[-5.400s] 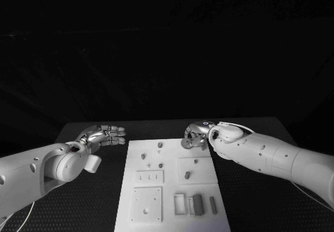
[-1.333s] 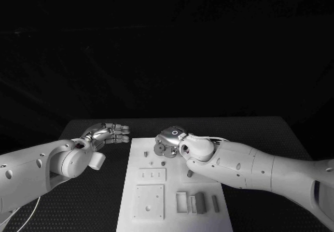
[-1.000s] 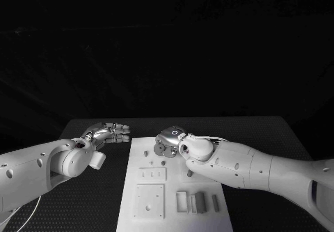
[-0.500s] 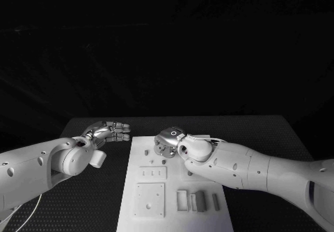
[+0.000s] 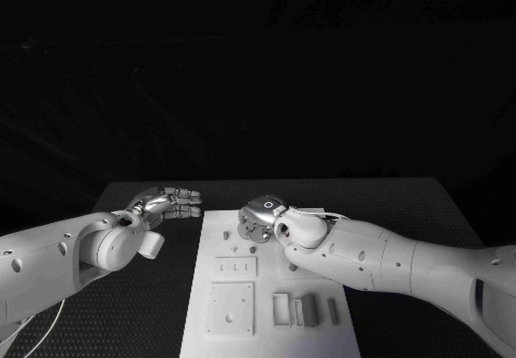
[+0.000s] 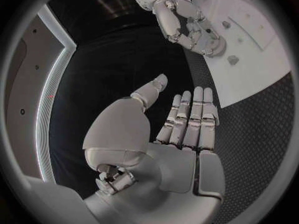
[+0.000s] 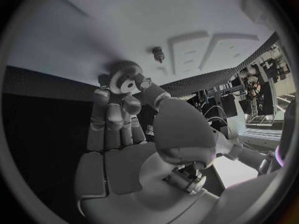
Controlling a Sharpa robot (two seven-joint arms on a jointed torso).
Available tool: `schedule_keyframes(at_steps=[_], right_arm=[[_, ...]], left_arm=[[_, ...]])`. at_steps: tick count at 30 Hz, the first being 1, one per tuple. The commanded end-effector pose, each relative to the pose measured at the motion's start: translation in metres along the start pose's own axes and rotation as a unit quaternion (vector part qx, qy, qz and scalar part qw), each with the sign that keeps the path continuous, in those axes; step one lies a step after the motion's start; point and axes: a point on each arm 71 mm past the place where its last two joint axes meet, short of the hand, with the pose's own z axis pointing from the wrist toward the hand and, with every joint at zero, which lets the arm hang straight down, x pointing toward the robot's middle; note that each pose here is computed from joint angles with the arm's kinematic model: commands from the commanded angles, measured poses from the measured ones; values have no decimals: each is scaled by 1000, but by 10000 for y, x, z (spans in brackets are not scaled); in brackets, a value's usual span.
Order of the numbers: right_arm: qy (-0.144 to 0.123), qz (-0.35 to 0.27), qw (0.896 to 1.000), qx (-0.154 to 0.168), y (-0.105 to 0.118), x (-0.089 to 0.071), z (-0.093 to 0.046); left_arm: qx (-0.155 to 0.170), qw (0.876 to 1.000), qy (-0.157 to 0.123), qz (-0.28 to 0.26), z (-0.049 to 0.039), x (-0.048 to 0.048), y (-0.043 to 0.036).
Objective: Assemble the parts on the task board
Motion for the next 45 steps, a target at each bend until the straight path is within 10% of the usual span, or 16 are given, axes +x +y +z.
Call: schedule_keyframes(at_steps=[1,21,30,45], right_arm=[[19,9,1000,5,-20,84,-23],[29,23,999,21,-137,120,-59],[87,83,992,37,-172,208,-81],[78,85,992,57,-379,199,-227]], left_arm=[[4,1000,6,0,3,18,-12],[3,1000,8,-1,2,13,-10],[3,1000,9,-1,8,17,-9],[2,1000,5,-1,-7,-10,-6]])
